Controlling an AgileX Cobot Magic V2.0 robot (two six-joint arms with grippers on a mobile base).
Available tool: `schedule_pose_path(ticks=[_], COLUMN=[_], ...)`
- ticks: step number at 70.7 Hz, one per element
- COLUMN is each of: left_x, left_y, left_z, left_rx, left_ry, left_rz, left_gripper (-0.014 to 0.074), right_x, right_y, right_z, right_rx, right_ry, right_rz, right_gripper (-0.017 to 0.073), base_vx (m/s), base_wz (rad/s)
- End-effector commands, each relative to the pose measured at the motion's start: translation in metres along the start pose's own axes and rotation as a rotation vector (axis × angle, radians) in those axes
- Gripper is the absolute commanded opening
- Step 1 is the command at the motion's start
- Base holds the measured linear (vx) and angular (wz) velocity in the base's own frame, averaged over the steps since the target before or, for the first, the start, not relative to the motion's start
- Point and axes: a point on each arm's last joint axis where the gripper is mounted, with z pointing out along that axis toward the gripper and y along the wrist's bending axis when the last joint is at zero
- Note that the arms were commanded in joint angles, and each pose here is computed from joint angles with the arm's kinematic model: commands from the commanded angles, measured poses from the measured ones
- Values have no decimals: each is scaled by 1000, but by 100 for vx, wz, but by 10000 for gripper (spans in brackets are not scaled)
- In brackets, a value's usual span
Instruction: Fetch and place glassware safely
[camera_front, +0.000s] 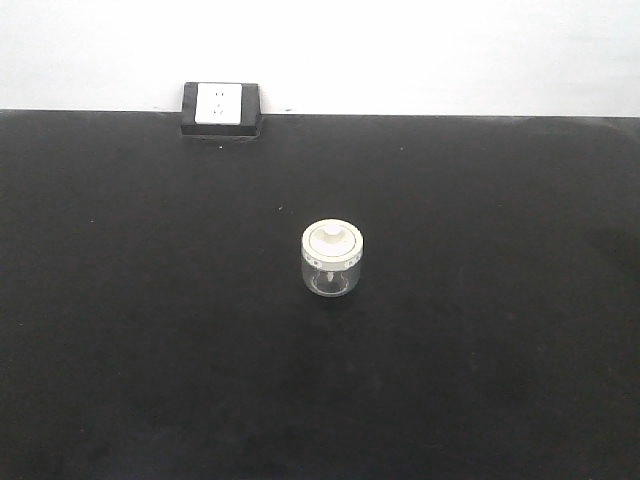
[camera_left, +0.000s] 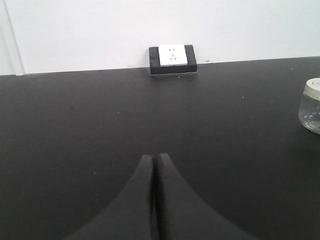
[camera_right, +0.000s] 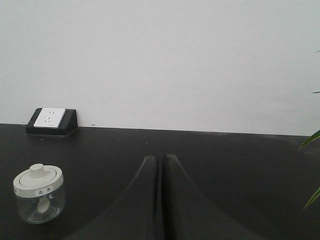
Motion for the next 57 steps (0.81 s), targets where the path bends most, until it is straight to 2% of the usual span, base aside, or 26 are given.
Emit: schedule_pose_path(ticks=[1, 9, 21, 23, 24, 27, 28, 30, 31, 33, 35, 36, 37, 39, 43, 49, 57], left_x=[2, 2, 2, 2, 2, 2, 2, 2, 2, 2, 2, 2, 2, 2, 2, 2, 2], left_y=[0, 0, 0, 0, 0, 0, 0, 0, 0, 0, 0, 0, 0, 0, 0, 0, 0], left_z=[1, 1, 1, 1, 1, 1, 1, 1, 1, 1, 1, 1, 1, 1, 1, 1, 1], left_rx=[-4, -4, -4, -4, -4, -4, -4, -4, -4, -4, -4, -4, -4, -4, -4, -4, -4], left_ry=[-58, -58, -58, -58, -58, -58, -58, -58, -58, -58, -58, -58, -58, -58, -58, -58, -58], left_rz=[-13, -13, -13, -13, -13, -13, -13, -13, -13, -13, -13, -13, -13, -13, -13, -13, -13], left_gripper=[-7, -7, -7, -7, -7, -7, -7, -7, -7, -7, -7, -7, -7, -7, -7, -7, -7], right_x=[-11, -11, -11, -11, -10, -10, -10, -10, -10, -10, -9, -9, -9, -9, -9, -3, 12], right_y=[2, 2, 3, 3, 3, 3, 3, 4, 4, 4, 4, 4, 4, 5, 5, 4, 0], right_z=[0, 0, 0, 0, 0, 0, 0, 0, 0, 0, 0, 0, 0, 0, 0, 1, 3], right_rx=[-23, -23, -33, -34, -35, -36, -38, -39, -41, -43, -47, -47, -49, -51, -53, -31, 38], right_ry=[-46, -46, -43, -41, -40, -36, -35, -33, -32, -31, -30, -30, -29, -29, -27, -28, -19], right_rz=[-15, -13, 42, 24, 34, 1, 12, -15, -2, -27, -20, -39, -28, -50, -58, -36, 42], right_gripper=[-3, -3, -3, -3, -3, -3, -3, -3, -3, -3, -3, -3, -3, -3, -3, -3, -3], base_vx=[0, 0, 0, 0, 0, 0, 0, 0, 0, 0, 0, 0, 0, 0, 0, 0, 0], base_wz=[0, 0, 0, 0, 0, 0, 0, 0, 0, 0, 0, 0, 0, 0, 0, 0, 0])
